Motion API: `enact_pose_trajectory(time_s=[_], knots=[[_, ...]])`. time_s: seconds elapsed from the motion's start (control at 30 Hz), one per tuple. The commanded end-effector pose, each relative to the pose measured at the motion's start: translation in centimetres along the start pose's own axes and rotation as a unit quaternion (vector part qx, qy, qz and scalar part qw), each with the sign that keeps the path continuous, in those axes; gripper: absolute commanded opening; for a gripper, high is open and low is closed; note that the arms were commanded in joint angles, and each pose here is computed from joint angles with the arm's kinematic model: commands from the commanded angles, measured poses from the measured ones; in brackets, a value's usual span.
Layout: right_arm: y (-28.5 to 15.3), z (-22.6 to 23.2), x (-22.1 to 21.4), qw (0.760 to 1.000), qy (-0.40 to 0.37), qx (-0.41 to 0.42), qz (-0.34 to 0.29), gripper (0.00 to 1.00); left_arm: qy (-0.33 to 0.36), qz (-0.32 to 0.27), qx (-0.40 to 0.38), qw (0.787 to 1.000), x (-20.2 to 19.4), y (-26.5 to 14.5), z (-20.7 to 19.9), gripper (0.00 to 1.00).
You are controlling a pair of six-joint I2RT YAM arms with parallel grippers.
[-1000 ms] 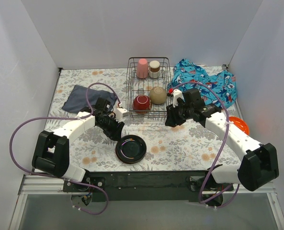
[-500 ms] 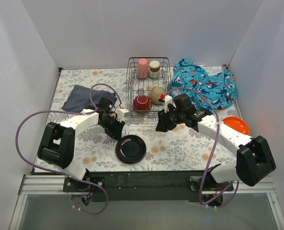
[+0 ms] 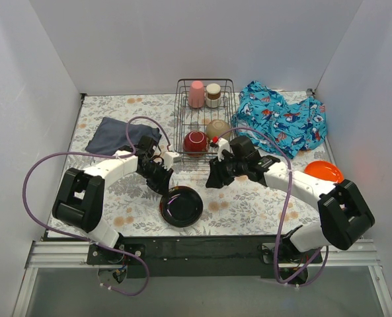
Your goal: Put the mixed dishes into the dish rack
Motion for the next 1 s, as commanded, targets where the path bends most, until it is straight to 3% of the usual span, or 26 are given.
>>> enact_pose_trajectory(time_s=[0.0, 0.23, 0.97], knots=[[1.2, 1.5, 0.0, 0.999, -0.004, 0.037, 0.003, 0.46, 0.015, -0.029, -0.026, 0.999, 1.6, -0.5, -0.8, 0.00], [2.3, 1.9, -0.6, 0.998, -0.004, 0.067, 0.019, 0.50, 0.054, -0.072, -0.009, 0.996, 3.7, -2.7, -1.3, 0.00], [5.4, 1.9, -2.0, 0.993, 0.009, 0.098, 0.066, 0.52, 0.082, -0.123, -0.025, 0.989, 5.5, -4.5, -2.7, 0.00]])
Point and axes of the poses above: each gripper's point midway between its finger pads, its own y axis out along the fingers, its own z axis along the line the jaws close on, x = y × z, the point moved 7 cm from there along -y, back along the fingers, and after that the axes turned 11 degrees about y, right-handed, at the moved point
